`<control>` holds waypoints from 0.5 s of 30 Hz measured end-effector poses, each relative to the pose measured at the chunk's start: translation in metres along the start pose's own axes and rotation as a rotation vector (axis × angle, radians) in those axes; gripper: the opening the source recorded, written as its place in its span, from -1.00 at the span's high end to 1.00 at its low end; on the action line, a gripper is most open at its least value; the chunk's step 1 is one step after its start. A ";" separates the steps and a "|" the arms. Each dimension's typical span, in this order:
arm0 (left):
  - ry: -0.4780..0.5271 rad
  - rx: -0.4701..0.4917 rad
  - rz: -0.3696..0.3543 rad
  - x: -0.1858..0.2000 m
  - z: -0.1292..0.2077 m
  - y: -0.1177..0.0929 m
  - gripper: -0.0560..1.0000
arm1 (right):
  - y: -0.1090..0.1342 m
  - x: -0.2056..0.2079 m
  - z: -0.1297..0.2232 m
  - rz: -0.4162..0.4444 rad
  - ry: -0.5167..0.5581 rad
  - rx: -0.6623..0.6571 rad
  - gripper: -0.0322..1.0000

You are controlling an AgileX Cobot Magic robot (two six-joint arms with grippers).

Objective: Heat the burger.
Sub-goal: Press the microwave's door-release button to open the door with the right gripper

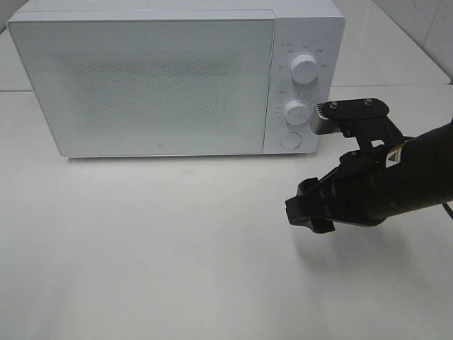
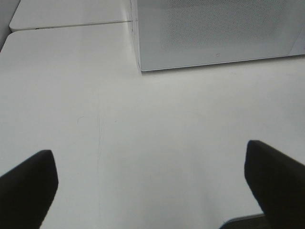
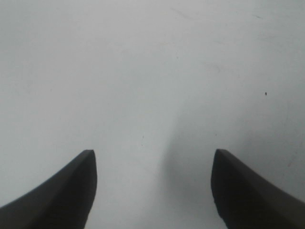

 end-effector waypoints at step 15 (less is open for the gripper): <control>0.000 0.000 0.000 0.000 0.000 0.000 -0.98 | 0.009 0.069 0.020 -0.054 0.059 0.092 -0.62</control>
Point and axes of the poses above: a point on each arm's last joint axis where the gripper is mounted, x pointing back along that axis away from the gripper, y along the wrist's bending axis when the last joint is at zero, z = x × y, the point moved 5 cm from there along -x, pointing out along that axis toward the gripper
